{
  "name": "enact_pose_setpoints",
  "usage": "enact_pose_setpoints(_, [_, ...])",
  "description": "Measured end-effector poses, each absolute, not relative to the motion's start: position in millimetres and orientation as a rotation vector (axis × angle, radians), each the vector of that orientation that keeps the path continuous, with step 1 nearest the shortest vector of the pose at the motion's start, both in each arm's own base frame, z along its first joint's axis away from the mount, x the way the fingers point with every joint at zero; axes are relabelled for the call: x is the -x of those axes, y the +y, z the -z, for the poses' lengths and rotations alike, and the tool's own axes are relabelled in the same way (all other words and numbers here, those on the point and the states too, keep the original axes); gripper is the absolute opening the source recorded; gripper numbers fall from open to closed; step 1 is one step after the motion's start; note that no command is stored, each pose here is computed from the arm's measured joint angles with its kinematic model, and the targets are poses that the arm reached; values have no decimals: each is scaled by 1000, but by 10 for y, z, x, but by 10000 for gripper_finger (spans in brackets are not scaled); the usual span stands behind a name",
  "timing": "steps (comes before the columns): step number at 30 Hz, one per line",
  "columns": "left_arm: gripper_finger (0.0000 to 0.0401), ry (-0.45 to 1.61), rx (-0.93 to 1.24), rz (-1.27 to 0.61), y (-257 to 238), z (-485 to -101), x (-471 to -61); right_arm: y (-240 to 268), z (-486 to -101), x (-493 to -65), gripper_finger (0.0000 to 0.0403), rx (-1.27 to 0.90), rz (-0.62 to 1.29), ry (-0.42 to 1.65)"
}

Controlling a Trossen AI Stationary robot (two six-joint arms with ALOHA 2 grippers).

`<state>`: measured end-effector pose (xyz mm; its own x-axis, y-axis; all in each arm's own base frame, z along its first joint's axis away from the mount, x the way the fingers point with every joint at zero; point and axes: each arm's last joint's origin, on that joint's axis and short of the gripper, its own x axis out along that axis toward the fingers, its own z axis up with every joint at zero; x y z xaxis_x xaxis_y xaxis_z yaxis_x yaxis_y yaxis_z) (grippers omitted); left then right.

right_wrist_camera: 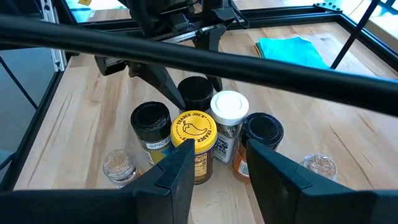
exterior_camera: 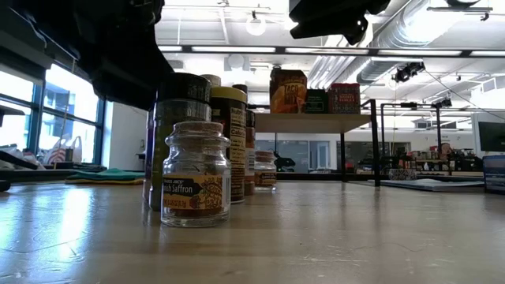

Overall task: Shelf spices
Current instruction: Put the black seasoning bottle on the shelf

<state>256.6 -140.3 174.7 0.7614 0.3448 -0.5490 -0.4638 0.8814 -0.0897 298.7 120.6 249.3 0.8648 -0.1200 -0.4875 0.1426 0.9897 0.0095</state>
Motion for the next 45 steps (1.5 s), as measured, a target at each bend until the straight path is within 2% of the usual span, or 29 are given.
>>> enact_pose_setpoints(7, [196, 568, 224, -419, -1416, -1747, -2560, 1205, -2493, -2987, 140, -42, 137, 508])
enact_pose_setpoints(13, [195, 596, 209, -390, -1418, -1872, -2492, 1205, -2494, -2987, 140, -42, 136, 508])
enact_pose_setpoints(20, [195, 623, 147, -439, -1230, -2415, -2418, 1202, -2493, -2987, 140, -33, 146, 505])
enact_pose_setpoints(25, [195, 578, 89, -479, -865, -2820, -2501, 1196, -2495, -2987, 140, -19, 160, 501])
enact_pose_setpoints(30, [195, 580, 24, -545, -321, -3072, -2579, 1198, -2495, -2987, 140, -17, 159, 501])
enact_pose_setpoints(38, [195, 600, 0, -636, 481, -3273, -2597, 1197, -2496, -2987, 140, -17, 159, 501])
enact_pose_setpoints(45, [195, 626, 46, -677, 907, -3272, -2492, 1198, -2496, -2987, 140, -20, 160, 501])
